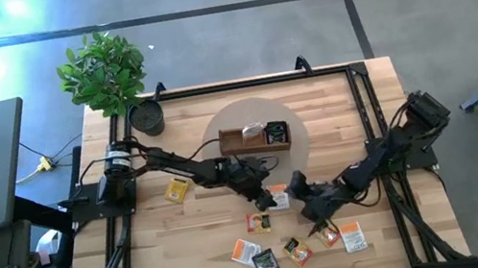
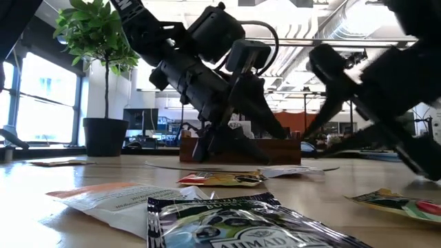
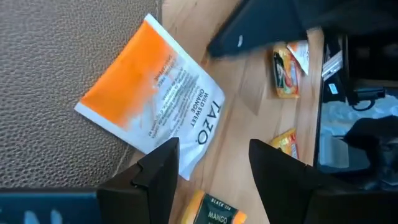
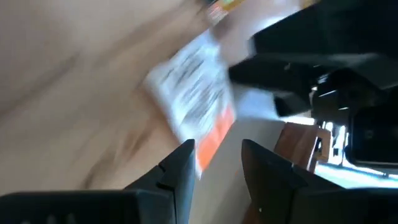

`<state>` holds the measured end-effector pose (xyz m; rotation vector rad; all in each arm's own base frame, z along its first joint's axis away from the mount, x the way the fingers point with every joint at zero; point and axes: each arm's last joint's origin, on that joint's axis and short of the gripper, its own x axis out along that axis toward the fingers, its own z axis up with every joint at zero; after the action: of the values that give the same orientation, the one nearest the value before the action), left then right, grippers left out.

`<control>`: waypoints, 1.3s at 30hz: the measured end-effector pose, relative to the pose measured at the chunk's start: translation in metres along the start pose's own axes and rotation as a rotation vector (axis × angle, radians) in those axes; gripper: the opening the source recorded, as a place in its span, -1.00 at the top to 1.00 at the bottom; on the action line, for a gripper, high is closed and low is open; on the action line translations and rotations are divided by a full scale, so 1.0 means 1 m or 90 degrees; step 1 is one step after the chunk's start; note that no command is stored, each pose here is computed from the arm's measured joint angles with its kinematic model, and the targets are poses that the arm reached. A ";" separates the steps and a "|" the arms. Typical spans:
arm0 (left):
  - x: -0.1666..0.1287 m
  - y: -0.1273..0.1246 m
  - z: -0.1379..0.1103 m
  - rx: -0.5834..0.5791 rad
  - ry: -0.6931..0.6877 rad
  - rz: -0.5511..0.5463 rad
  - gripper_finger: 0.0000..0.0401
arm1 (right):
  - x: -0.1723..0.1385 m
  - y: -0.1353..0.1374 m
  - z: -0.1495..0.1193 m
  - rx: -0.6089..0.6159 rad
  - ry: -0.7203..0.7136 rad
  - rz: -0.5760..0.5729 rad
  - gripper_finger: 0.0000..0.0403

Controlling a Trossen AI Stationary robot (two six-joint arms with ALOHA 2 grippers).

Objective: Pick & Place Tea
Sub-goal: Put the white tea bag into the middle section of the wooden organizer

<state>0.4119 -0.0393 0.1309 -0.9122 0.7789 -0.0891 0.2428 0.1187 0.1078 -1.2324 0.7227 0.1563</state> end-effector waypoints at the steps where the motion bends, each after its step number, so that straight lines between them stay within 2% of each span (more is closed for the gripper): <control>1: 0.000 0.000 0.000 0.000 -0.002 0.001 0.04 | -0.003 0.001 -0.001 -0.009 -0.008 0.021 0.36; 7: 0.000 -0.008 0.006 0.005 -0.001 -0.017 0.04 | -0.015 -0.004 -0.008 0.020 -0.029 0.110 0.36; 12: -0.001 -0.021 0.016 0.011 0.002 -0.051 0.04 | -0.010 -0.005 -0.009 0.016 -0.088 0.174 0.36; 15: -0.002 -0.025 0.018 0.002 0.018 -0.036 0.04 | -0.005 -0.006 -0.011 0.021 -0.069 0.160 0.36; 19: -0.005 -0.023 0.014 -0.036 0.055 0.022 0.04 | -0.003 -0.007 -0.012 0.009 -0.061 0.139 0.36; 23: -0.004 -0.017 0.007 -0.062 0.046 0.105 0.04 | -0.003 -0.008 -0.009 0.004 -0.081 0.135 0.36; 26: -0.004 -0.018 0.005 -0.065 0.028 0.131 0.04 | -0.003 -0.009 -0.008 0.009 -0.090 0.133 0.36; 33: 0.001 -0.012 0.002 -0.083 0.030 0.154 0.04 | 0.001 -0.015 -0.011 0.020 -0.103 0.126 0.36; 39: 0.004 -0.010 0.001 -0.091 0.035 0.150 0.04 | 0.010 -0.022 -0.022 0.038 -0.126 0.168 0.36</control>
<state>0.4177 -0.0459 0.1367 -0.9497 0.9478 0.1507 0.2521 0.0881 0.1164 -1.0440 0.7098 0.4639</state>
